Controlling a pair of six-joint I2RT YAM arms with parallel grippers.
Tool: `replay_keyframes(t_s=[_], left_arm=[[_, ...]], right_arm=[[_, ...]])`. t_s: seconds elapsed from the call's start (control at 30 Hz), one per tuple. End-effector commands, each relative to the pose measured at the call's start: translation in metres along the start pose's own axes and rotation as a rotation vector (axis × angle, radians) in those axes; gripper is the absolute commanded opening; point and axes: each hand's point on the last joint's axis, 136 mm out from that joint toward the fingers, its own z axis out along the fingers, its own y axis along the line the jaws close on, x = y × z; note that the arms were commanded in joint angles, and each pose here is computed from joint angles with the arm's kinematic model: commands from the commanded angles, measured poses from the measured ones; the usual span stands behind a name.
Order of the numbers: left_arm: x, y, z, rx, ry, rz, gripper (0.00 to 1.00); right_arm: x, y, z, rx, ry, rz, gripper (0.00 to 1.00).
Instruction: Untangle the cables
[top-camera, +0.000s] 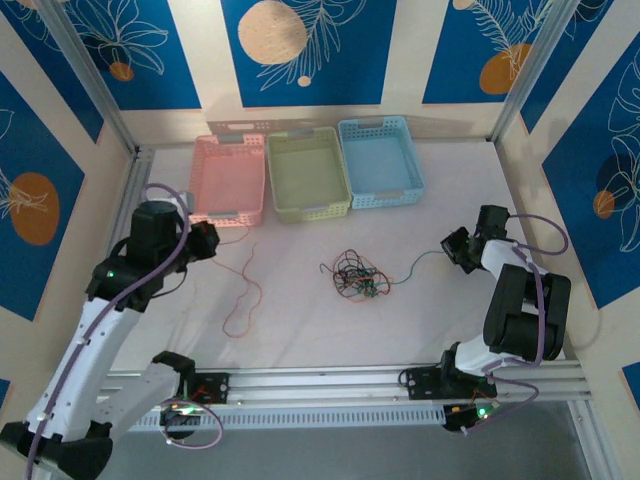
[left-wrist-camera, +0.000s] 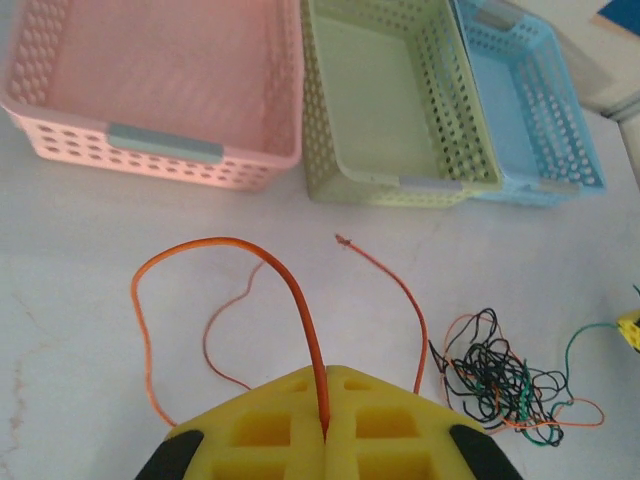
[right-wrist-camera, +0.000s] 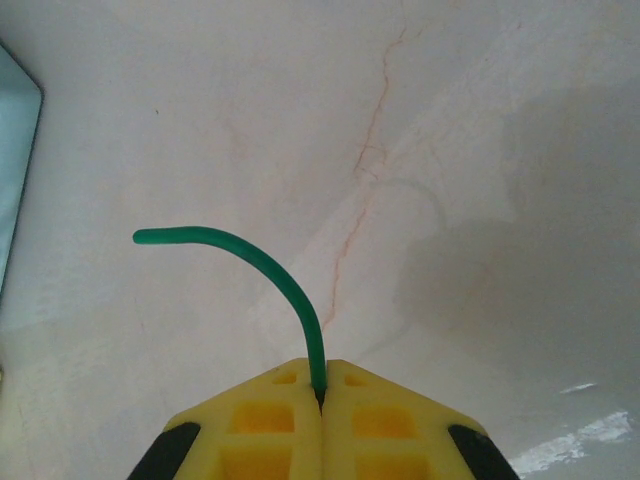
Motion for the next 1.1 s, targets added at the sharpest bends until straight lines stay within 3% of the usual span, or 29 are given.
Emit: replay_keyframes(t_s=[0.0,0.13,0.27,0.47,0.57,0.77,0.87,1.07], left_arm=[[0.006,-0.013,-0.004,0.07,0.073,0.028,0.0],[0.002,-0.036,-0.003,0.173,0.106,0.043,0.0],[0.014,-0.023,0.005,0.109,0.158,0.049,0.0],[0.099,0.017,0.049,-0.03,0.32,0.005,0.0],[0.142,0.015,0.071,-0.087,0.377,0.076,0.13],[0.19,0.023,0.1,-0.183,0.447,0.143,0.21],[0.204,0.029,0.105,-0.217,0.477,0.169,0.38],[0.216,0.034,0.114,-0.232,0.503,0.192,0.62]], right_arm=[[0.003,-0.006,0.004,0.011,0.015,0.023,0.0],[0.003,-0.006,0.004,0.007,0.015,0.023,0.0],[0.003,-0.007,0.004,0.006,0.016,0.025,0.0],[0.003,-0.007,0.006,0.009,0.025,0.026,0.0],[0.004,-0.006,0.007,0.001,0.03,0.032,0.0],[0.004,-0.007,0.008,-0.002,0.036,0.044,0.0],[0.004,-0.007,0.008,-0.003,0.038,0.043,0.0],[0.004,-0.007,0.009,-0.003,0.039,0.042,0.0]])
